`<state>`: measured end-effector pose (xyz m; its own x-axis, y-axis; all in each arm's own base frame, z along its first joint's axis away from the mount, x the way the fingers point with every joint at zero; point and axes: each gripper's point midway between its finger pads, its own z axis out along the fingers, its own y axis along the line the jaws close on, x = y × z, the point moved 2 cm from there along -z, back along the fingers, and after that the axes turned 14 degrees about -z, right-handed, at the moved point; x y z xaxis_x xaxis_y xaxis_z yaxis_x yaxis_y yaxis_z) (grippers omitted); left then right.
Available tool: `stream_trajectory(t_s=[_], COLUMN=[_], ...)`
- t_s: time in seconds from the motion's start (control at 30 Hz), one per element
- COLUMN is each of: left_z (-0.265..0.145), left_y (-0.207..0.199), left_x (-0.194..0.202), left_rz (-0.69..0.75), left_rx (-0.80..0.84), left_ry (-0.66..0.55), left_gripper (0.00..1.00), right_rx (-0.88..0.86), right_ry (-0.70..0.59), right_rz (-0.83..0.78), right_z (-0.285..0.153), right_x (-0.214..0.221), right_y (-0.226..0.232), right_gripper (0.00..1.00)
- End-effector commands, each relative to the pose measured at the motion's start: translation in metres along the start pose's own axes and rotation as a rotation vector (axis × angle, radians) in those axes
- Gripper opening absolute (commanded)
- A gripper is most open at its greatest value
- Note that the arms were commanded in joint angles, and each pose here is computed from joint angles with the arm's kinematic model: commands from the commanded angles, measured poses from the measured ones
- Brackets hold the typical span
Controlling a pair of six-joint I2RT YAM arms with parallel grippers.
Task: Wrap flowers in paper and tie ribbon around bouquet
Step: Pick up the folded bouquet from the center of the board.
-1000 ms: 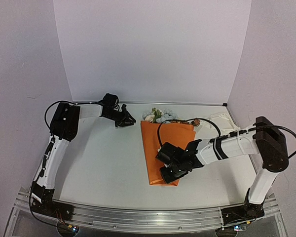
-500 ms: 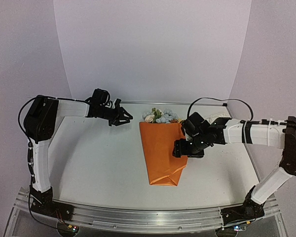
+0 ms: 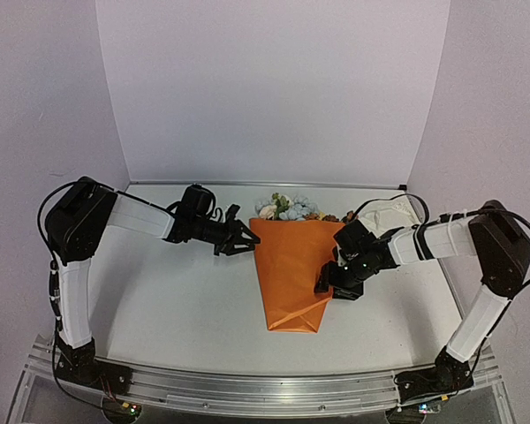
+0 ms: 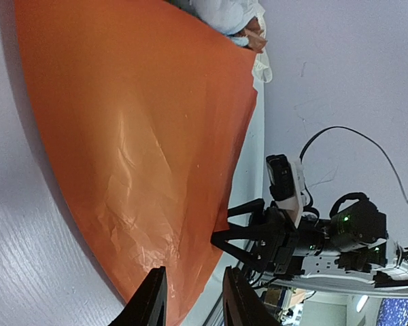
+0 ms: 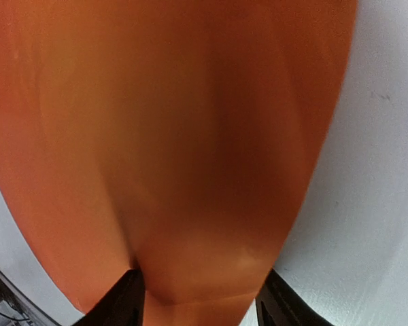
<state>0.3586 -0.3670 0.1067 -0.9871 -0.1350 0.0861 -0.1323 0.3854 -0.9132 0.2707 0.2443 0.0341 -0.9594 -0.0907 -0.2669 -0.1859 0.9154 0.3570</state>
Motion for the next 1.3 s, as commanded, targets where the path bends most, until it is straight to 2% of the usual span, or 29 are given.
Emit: stream_trajectory(t_s=[0.0,0.27,0.5,0.97,1.27], left_z=[-0.003,-0.008,-0.021,-0.051,-0.064], left_y=[-0.002,0.025,0.045,0.082,0.099], left_x=[-0.011,-0.017,-0.019,0.024,0.069], left_rz=[-0.010,-0.056,-0.072,-0.092,-0.096], left_rx=[0.031,-0.078,-0.178,-0.282,-0.360], left_ry=[-0.050,-0.138,-0.213,-0.183,-0.107], left_gripper=[0.30,0.30,0.31,0.28,0.22], right_rx=[-0.051,-0.092,-0.123,-0.067,-0.058], right_ry=[-0.006,0.060,0.116,0.211,0.240], right_rz=[-0.039,-0.145,-0.252,-0.564,-0.633], right_z=[0.010,0.020,0.025,0.038,0.045], right_x=[-0.012,-0.015,-0.015,-0.007,0.000], right_y=[0.011,0.023,0.033,0.079,0.090], right_gripper=[0.46,0.27,0.18,0.15,0.14])
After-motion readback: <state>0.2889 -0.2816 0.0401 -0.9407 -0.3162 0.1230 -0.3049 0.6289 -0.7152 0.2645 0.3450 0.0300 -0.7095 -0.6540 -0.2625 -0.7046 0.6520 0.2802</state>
